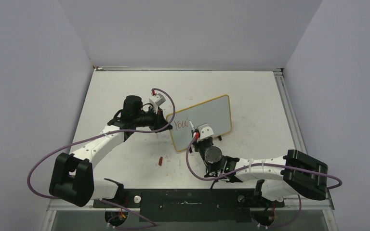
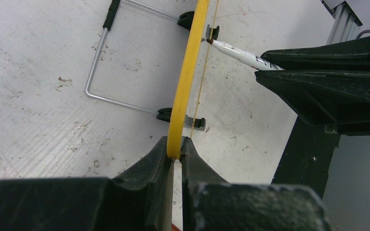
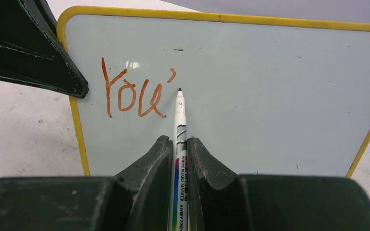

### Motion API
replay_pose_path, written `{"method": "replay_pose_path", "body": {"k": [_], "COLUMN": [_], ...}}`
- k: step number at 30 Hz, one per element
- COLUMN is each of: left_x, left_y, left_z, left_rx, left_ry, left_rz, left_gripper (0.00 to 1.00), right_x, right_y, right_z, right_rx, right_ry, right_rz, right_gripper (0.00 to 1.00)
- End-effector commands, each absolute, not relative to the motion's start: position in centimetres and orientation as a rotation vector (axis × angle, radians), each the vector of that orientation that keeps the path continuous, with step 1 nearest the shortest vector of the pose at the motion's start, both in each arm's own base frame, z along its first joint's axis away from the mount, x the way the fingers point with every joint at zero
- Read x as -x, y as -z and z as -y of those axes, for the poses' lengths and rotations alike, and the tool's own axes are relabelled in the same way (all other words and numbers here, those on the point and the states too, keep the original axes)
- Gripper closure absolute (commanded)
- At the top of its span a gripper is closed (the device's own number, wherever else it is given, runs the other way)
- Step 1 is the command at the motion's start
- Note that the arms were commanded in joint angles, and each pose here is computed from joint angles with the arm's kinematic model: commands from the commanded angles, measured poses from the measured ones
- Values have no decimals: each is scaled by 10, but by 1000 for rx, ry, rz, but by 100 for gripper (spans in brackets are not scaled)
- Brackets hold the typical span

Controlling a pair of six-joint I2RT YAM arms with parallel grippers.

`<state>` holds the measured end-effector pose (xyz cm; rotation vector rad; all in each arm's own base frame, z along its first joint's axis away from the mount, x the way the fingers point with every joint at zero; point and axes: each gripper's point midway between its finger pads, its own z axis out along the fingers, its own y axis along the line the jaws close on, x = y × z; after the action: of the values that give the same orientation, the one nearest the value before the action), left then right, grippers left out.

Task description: Write a sentence on the whiteboard

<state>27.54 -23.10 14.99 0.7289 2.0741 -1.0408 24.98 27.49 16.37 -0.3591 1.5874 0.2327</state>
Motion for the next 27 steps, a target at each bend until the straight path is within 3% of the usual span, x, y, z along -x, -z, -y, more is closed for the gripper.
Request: {"method": "replay_pose_path", "body": {"k": [1,27], "left_x": [-264,-264], "left_y": [-112,-113], "left_z": [213,214], "left_rx": [-689,-688], "left_ry": [955,955], "left_rz": [-2264,-2263], "left_gripper": [100,100], "right_x": [-255,-248], "right_y": [-179,-140], "right_z": [-284,-267], "right_rx": [334,327], "right_ry": [-279,-244], "right_rz": [-1550,-1654], "right_gripper": [95,95]}}
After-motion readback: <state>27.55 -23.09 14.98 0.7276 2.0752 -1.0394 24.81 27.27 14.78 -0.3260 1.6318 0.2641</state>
